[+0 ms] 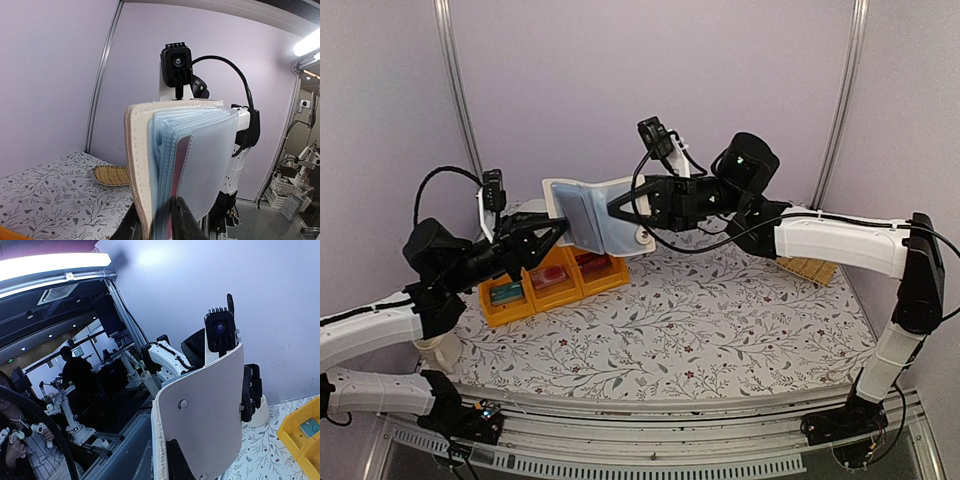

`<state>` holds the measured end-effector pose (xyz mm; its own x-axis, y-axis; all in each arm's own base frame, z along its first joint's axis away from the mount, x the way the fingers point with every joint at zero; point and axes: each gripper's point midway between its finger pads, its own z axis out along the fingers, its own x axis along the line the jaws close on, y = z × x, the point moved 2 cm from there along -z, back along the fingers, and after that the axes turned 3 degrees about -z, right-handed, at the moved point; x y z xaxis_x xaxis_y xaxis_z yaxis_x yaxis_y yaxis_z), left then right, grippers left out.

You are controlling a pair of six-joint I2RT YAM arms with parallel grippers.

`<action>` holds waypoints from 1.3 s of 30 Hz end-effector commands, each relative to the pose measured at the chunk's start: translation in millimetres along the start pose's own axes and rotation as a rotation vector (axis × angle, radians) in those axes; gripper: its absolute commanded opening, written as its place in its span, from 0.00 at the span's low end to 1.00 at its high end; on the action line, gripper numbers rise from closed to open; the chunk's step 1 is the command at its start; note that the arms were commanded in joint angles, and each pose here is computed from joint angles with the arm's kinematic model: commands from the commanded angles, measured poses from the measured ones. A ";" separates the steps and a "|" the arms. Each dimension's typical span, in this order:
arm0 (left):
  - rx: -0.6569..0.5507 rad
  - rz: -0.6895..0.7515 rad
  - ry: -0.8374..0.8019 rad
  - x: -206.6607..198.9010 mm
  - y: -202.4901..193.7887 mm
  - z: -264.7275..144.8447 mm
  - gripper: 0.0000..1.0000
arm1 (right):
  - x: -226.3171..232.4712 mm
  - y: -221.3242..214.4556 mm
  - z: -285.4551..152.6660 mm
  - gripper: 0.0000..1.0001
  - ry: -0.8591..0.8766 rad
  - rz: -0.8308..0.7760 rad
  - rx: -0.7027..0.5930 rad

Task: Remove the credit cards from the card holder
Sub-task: Pass from the right arm to the left

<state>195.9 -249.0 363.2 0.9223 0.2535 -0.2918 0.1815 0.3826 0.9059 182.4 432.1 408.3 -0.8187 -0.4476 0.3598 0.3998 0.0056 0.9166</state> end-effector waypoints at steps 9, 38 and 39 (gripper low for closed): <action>0.008 0.025 -0.158 -25.7 -4.7 10.6 0.44 | 17.0 2.9 9.1 0.01 0.078 -0.059 0.024; 0.056 0.025 0.021 -12.8 -15.9 1.4 0.00 | -81.3 -6.3 -40.0 0.22 -0.429 0.072 -0.042; 0.051 0.024 0.089 -3.0 -14.7 0.3 0.00 | -94.6 -7.1 -52.2 0.27 -0.571 0.074 -0.039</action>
<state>170.6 -267.4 356.5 0.9514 0.1666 -0.2591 0.1949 0.3258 0.9251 211.7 446.9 378.6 -0.8287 -0.3423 0.4428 0.4571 0.0427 0.8884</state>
